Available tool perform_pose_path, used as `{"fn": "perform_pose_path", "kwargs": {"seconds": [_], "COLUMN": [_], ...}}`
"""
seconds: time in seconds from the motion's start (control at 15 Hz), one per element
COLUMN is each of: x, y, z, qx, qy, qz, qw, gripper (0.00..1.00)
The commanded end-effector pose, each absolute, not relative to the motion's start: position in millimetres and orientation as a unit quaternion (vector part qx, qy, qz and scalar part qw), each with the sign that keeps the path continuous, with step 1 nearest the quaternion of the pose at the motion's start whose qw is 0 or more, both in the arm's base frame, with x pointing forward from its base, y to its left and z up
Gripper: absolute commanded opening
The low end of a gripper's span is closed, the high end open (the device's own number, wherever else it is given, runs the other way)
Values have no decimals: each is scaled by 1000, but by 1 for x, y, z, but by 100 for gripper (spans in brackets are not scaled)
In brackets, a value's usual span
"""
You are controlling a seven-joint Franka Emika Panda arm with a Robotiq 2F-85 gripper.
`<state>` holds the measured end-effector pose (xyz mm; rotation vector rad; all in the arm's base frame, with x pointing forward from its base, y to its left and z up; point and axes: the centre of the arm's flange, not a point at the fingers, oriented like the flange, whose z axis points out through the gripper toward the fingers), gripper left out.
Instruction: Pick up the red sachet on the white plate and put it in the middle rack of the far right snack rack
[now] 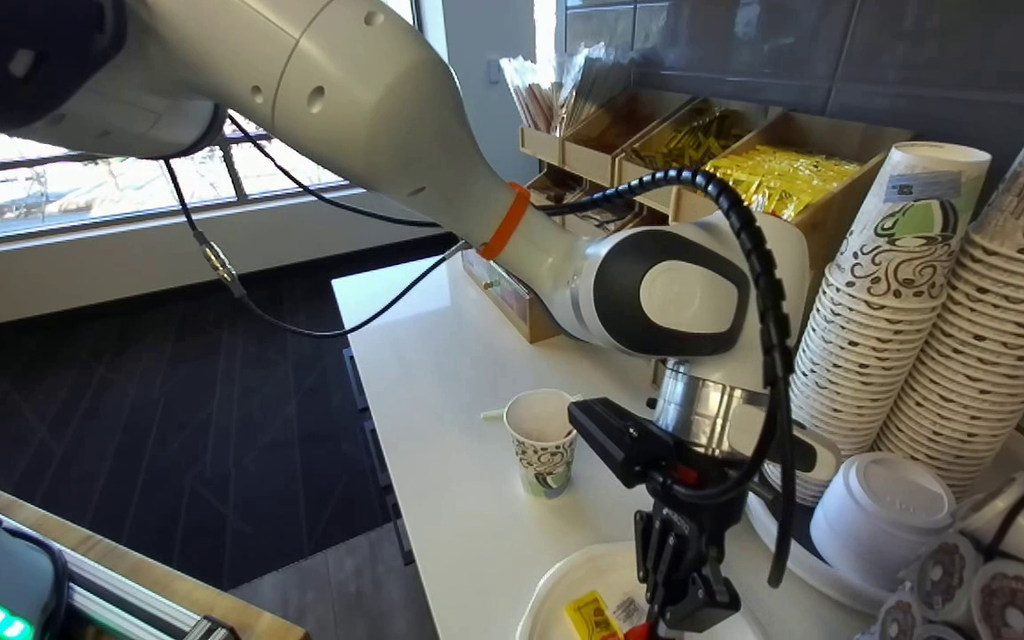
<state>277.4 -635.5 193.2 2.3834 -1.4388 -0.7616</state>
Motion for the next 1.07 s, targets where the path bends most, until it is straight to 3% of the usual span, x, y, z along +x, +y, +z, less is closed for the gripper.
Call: {"fn": "perform_pose_path", "kwargs": {"seconds": [0.0,0.6,1.0], "x": [252,218,226], "y": [-611,-550,-496], "z": [239,298,313], "qx": [836,917,962], "qy": [-468,-269,-131], "qz": [-264,-292,-238], "qw": [109,29,16], "gripper": [0,0,0]}}
